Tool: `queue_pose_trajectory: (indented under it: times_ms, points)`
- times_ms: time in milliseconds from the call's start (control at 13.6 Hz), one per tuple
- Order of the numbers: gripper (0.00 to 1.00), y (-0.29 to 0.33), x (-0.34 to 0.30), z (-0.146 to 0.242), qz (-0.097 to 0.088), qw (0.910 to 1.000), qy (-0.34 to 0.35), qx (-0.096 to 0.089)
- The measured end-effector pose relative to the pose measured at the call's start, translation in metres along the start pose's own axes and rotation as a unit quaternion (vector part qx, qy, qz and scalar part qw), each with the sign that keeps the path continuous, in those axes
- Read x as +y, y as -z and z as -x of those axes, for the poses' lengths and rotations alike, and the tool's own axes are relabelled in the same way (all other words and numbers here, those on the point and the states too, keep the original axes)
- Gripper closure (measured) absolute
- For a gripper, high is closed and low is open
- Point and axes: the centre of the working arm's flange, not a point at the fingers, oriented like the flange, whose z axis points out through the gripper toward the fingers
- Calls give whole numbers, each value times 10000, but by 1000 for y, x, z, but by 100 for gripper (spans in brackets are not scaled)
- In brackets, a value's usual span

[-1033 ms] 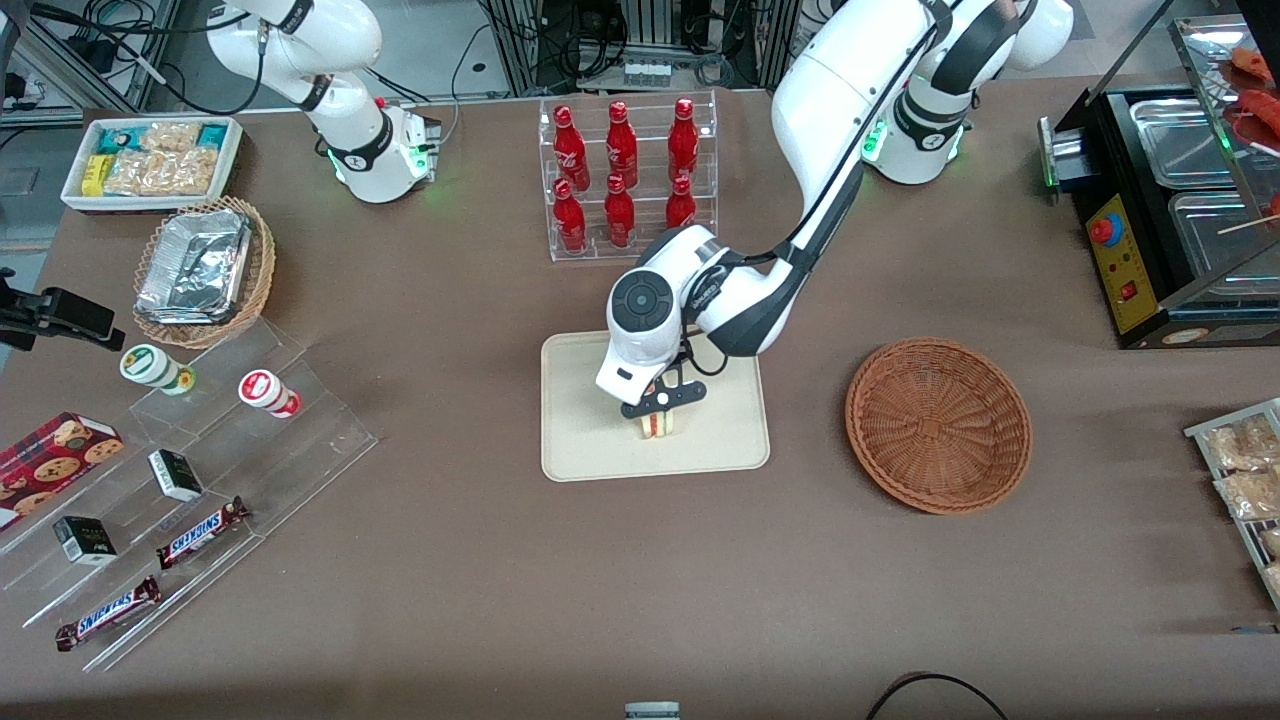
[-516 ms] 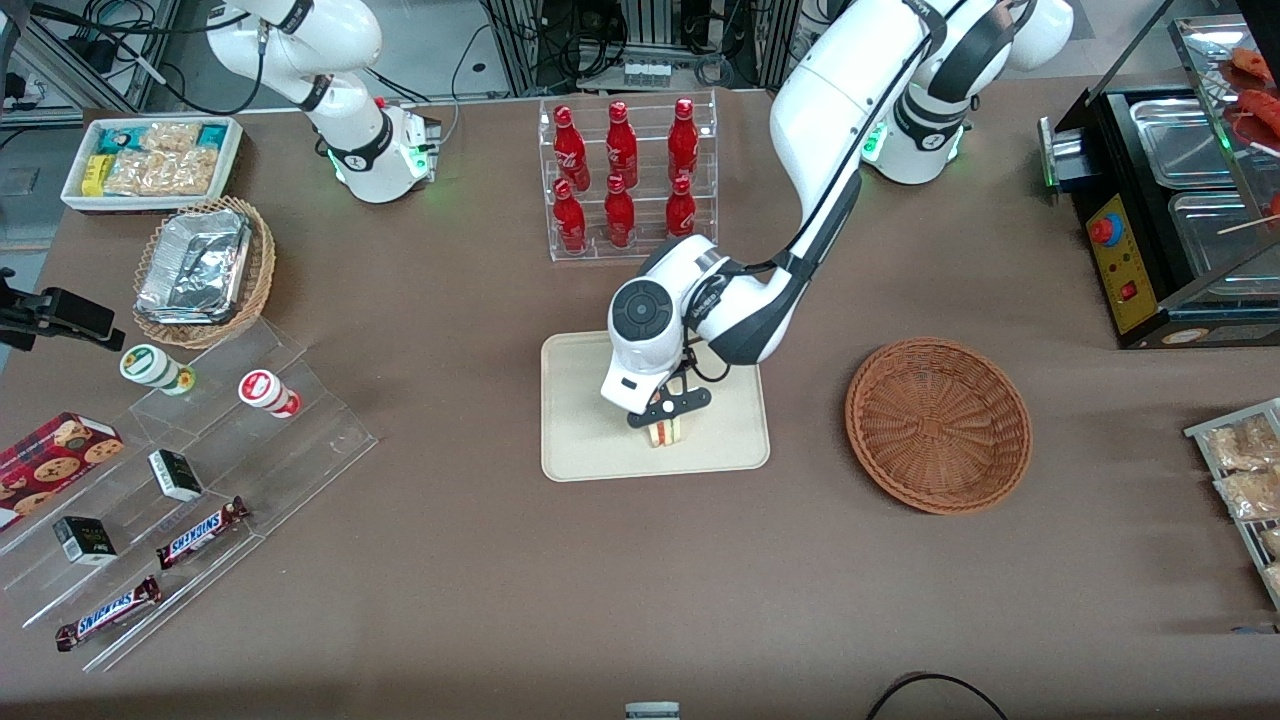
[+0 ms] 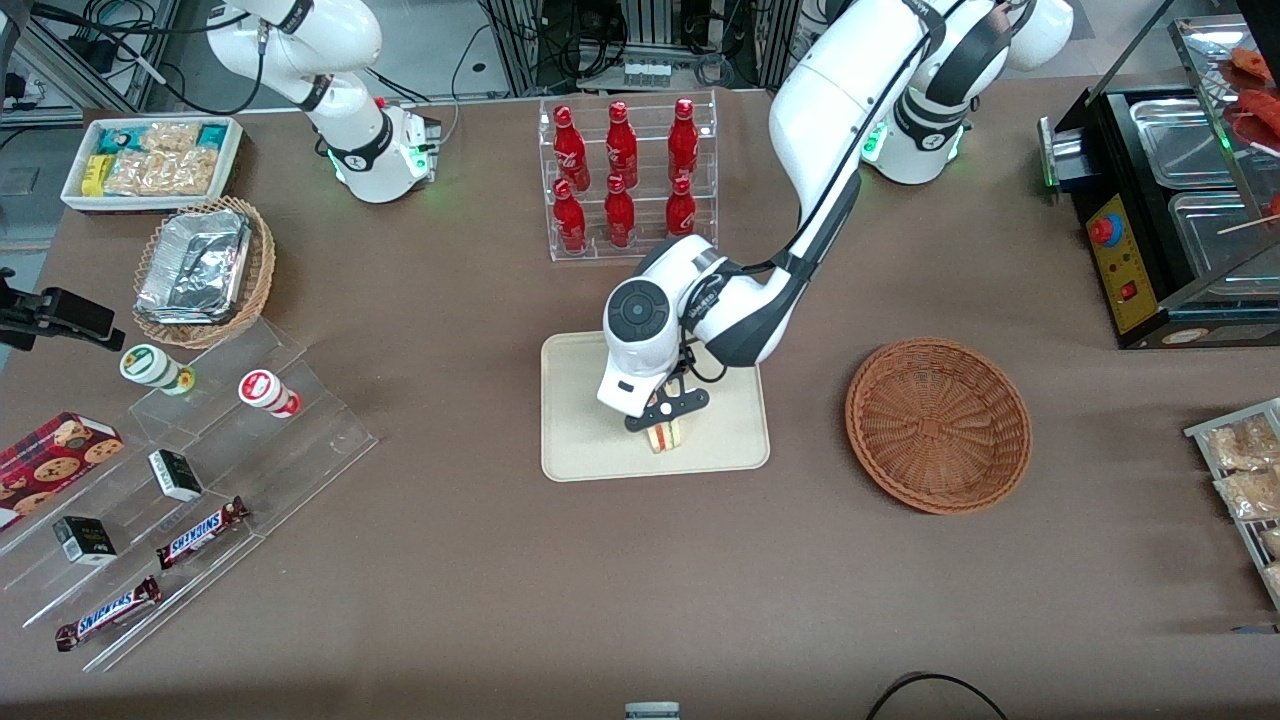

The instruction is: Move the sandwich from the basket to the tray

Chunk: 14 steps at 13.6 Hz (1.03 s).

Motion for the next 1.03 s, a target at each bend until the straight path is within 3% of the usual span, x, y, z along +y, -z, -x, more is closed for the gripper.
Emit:
queue_pose_trajectory:
  times_ms: [221, 295, 443, 664, 1033]
  points:
    - [4, 33, -1, 2, 12, 10000, -10, 22]
    - [0, 52, -3, 3, 4, 10000, -29, 34]
    - [0, 102, -17, 5, -53, 9999, -144, 62]
    - [0, 163, -59, -12, -348, 9993, -43, 117]
    - [0, 173, -129, -85, -587, 9983, 42, -22]
